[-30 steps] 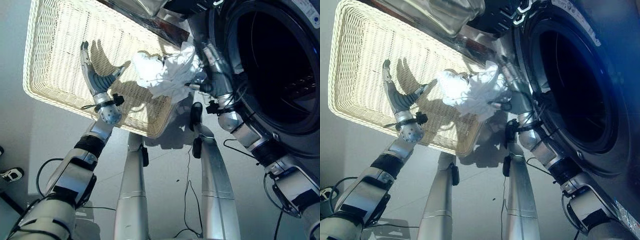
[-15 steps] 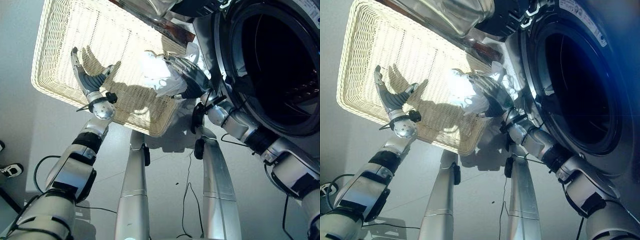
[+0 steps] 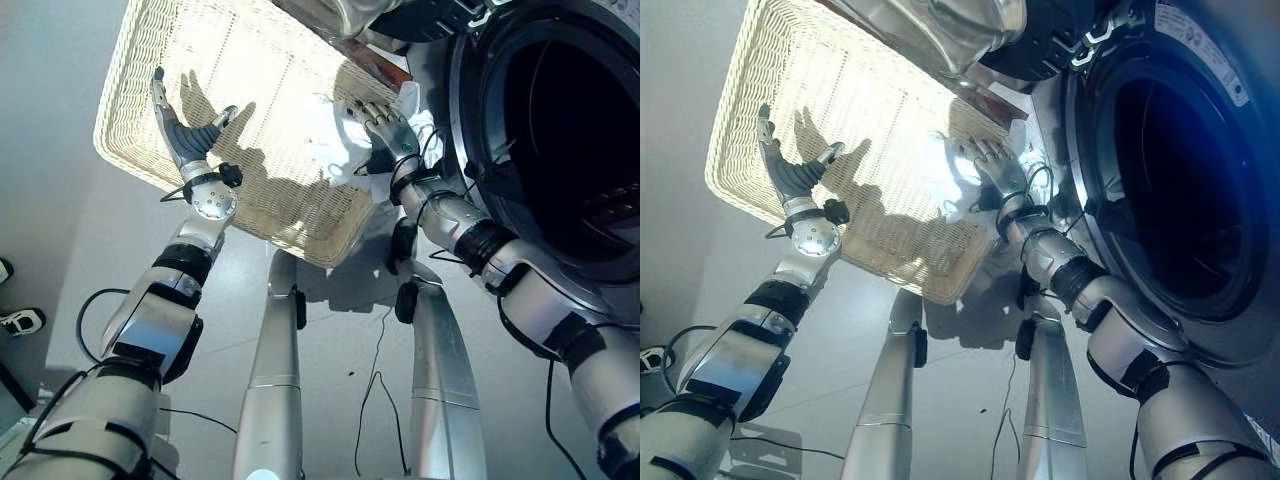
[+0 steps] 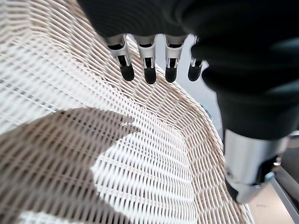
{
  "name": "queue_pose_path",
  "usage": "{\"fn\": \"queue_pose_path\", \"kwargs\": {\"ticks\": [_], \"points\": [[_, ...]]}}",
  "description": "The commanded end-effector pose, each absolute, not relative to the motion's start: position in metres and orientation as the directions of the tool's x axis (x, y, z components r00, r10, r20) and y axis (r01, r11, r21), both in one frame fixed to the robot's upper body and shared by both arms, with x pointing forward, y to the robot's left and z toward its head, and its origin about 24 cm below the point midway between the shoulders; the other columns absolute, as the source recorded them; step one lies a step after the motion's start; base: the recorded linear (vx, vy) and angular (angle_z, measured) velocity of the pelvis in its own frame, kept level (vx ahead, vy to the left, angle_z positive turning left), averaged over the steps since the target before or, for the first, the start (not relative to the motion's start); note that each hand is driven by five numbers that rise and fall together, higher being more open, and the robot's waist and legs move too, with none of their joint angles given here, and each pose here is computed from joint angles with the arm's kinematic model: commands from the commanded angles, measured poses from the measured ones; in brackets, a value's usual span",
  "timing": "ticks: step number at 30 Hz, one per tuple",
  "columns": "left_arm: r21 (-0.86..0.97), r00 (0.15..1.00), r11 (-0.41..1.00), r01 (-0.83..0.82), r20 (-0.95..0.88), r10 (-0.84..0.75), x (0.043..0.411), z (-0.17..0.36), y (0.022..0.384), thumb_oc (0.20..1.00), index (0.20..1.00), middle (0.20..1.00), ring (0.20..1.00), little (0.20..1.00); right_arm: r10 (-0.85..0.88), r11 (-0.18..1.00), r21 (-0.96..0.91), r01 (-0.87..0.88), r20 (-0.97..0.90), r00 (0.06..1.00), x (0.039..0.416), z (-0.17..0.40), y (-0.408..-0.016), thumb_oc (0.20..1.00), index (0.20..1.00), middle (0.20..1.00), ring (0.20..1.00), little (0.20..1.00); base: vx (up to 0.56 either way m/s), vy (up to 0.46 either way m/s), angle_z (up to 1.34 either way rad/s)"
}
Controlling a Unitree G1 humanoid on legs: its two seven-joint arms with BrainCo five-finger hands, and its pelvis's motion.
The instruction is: Put the clothes into the washing machine.
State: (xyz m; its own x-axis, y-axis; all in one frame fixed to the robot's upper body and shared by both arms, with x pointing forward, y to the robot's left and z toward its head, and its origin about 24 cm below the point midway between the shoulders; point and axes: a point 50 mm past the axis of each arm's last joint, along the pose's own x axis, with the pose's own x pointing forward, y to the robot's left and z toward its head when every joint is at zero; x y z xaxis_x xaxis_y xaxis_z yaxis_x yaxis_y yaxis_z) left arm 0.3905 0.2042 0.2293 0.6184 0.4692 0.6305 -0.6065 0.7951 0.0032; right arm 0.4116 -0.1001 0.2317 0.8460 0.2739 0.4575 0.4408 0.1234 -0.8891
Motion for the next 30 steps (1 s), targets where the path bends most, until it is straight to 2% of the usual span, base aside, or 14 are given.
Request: {"fn": "queue_pose_path", "kwargs": {"ticks": [1, 4, 9, 10, 12, 21, 24, 27, 30], "points": [[-0.089, 0.566, 0.814, -0.573, 0.675, 0.473, 0.391, 0.254, 0.192, 1.0, 1.0, 1.0, 1.0, 1.0, 0.215, -0.047, -0.918, 0.395, 0.377, 0.901, 0.419, 0.234, -0.111, 1.0, 1.0, 1.0, 1.0, 1.0, 0.01, -0.012, 0.03], [-0.09, 0.566, 0.824, -0.56, 0.684, 0.459, 0.39, 0.255, 0.187, 1.0, 1.0, 1.0, 1.0, 1.0, 0.138, -0.15, -0.939, 0.309, 0.29, 0.947, 0.423, 0.229, -0.119, 1.0, 1.0, 1.0, 1.0, 1.0, 0.01, -0.02, 0.02], [-0.089, 0.564, 0.83, -0.551, 0.693, 0.448, 0.389, 0.256, 0.182, 1.0, 1.0, 1.0, 1.0, 1.0, 0.111, -0.288, -0.921, 0.264, 0.242, 0.964, 0.425, 0.228, -0.121, 1.0, 1.0, 1.0, 1.0, 1.0, 0.02, -0.019, 0.03], [-0.089, 0.564, 0.831, -0.549, 0.695, 0.447, 0.389, 0.256, 0.181, 1.0, 1.0, 1.0, 1.0, 1.0, 0.111, -0.313, -0.911, 0.267, 0.244, 0.963, 0.425, 0.229, -0.121, 0.881, 0.881, 0.881, 0.881, 0.881, 0.0, 0.0, 0.0], [-0.089, 0.562, 0.832, -0.548, 0.697, 0.445, 0.389, 0.256, 0.18, 1.0, 1.0, 1.0, 1.0, 1.0, 0.128, -0.333, -0.899, 0.284, 0.255, 0.958, 0.425, 0.229, -0.12, 0.2, 0.2, 0.2, 0.2, 0.2, 0.0, 0.0, 0.0], [-0.101, 0.549, 0.83, -0.548, 0.706, 0.448, 0.387, 0.255, 0.179, 1.0, 1.0, 1.0, 1.0, 1.0, 0.198, -0.322, -0.87, 0.374, 0.324, 0.925, 0.422, 0.234, -0.12, 0.2, 0.2, 0.2, 0.2, 0.2, 0.0, 0.0, 0.0], [-0.105, 0.546, 0.83, -0.548, 0.707, 0.45, 0.386, 0.254, 0.178, 1.0, 1.0, 1.0, 1.0, 1.0, 0.22, -0.286, -0.871, 0.4, 0.347, 0.912, 0.421, 0.235, -0.121, 0.2, 0.2, 0.2, 0.2, 0.2, 0.0, 0.0, 0.0], [-0.107, 0.545, 0.829, -0.549, 0.706, 0.452, 0.385, 0.253, 0.177, 1.0, 1.0, 1.0, 1.0, 1.0, 0.225, -0.192, -0.89, 0.413, 0.37, 0.901, 0.419, 0.236, -0.12, 0.2, 0.2, 0.2, 0.2, 0.2, 0.0, 0.0, 0.0], [-0.109, 0.543, 0.827, -0.552, 0.705, 0.455, 0.384, 0.25, 0.179, 1.0, 1.0, 1.0, 1.0, 1.0, 0.217, -0.002, -0.908, 0.419, 0.408, 0.887, 0.416, 0.237, -0.119, 0.2, 0.2, 0.2, 0.2, 0.2, 0.0, 0.0, 0.0]]}}
